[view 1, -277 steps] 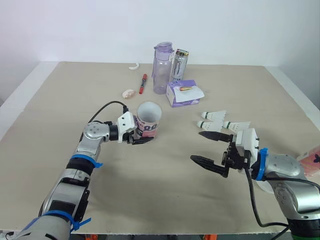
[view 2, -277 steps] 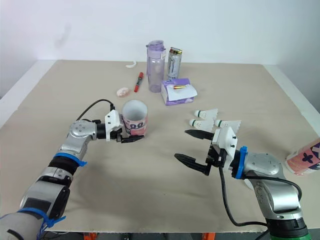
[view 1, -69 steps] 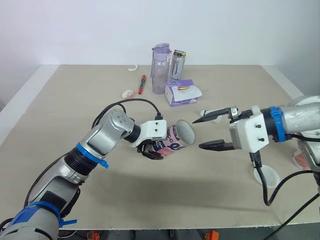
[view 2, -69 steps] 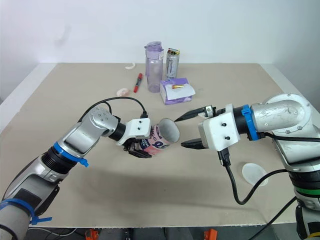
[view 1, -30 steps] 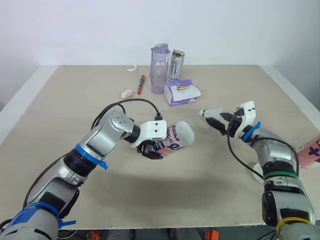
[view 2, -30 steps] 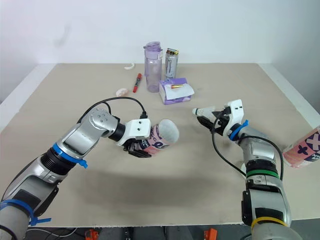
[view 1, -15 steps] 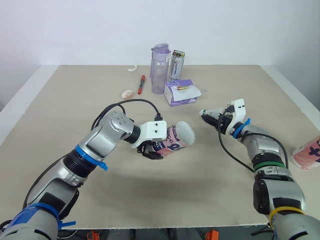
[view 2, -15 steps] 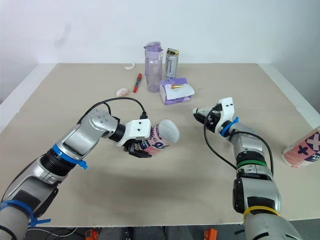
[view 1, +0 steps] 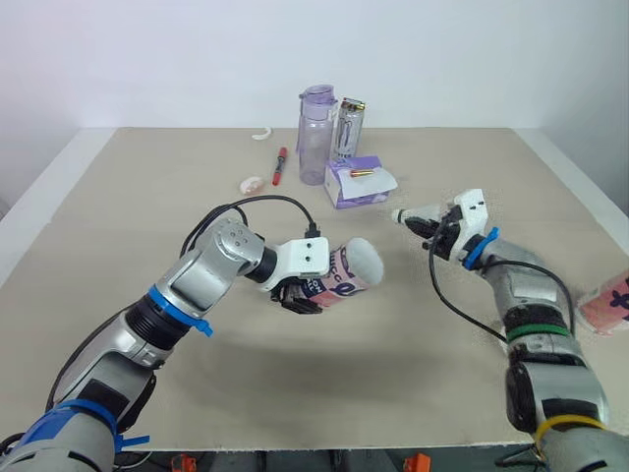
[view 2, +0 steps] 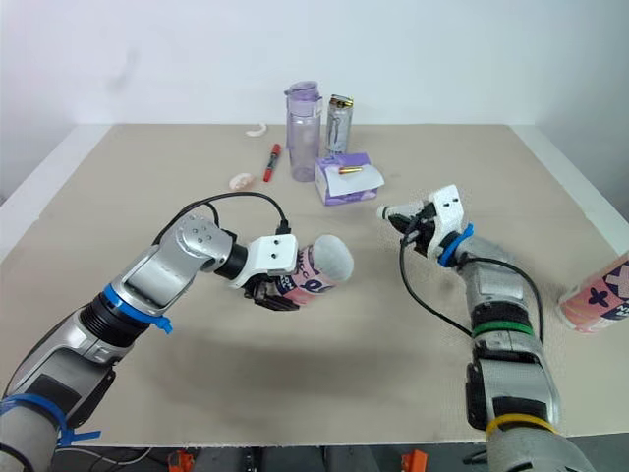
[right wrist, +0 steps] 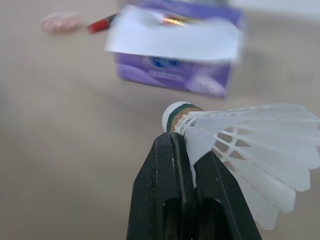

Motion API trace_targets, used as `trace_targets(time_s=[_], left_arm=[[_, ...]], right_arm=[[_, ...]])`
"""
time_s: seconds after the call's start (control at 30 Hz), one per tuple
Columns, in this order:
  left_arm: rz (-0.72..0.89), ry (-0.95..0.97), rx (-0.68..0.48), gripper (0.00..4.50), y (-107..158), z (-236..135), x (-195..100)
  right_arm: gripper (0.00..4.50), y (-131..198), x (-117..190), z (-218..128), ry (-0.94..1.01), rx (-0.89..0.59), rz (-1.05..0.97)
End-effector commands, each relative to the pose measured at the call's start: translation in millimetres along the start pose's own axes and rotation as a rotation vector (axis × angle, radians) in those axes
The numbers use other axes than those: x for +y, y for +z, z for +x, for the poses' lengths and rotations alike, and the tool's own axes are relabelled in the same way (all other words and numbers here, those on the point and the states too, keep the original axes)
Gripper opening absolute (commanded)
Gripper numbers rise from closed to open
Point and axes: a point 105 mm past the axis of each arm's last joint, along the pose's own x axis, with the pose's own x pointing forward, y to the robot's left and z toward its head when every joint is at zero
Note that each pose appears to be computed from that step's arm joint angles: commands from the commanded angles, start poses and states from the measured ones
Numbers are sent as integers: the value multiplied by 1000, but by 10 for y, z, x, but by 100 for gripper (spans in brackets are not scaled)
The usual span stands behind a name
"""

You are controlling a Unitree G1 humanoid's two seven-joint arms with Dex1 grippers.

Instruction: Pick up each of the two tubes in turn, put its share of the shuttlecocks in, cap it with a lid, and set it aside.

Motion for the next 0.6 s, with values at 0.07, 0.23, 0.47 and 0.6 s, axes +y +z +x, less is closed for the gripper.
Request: trace_targets(time_s=[0.07,0.23,0.47,0.6], left_arm=[[-37,11,41,330,-139,0,24],[-47,-15,42,330,-146,-2,28],[-50,-32,47,330,-133,-23,53],[-49,-31,43,330,-110,-23,62]], right_arm=[[3,1007,268,-399,163,-155,-534],[3,1409,906,-823,489,-175,-928],[3,1431,1232,-929,639,-137,-986],[3,1328,1284,-850,664,-114,-1014]])
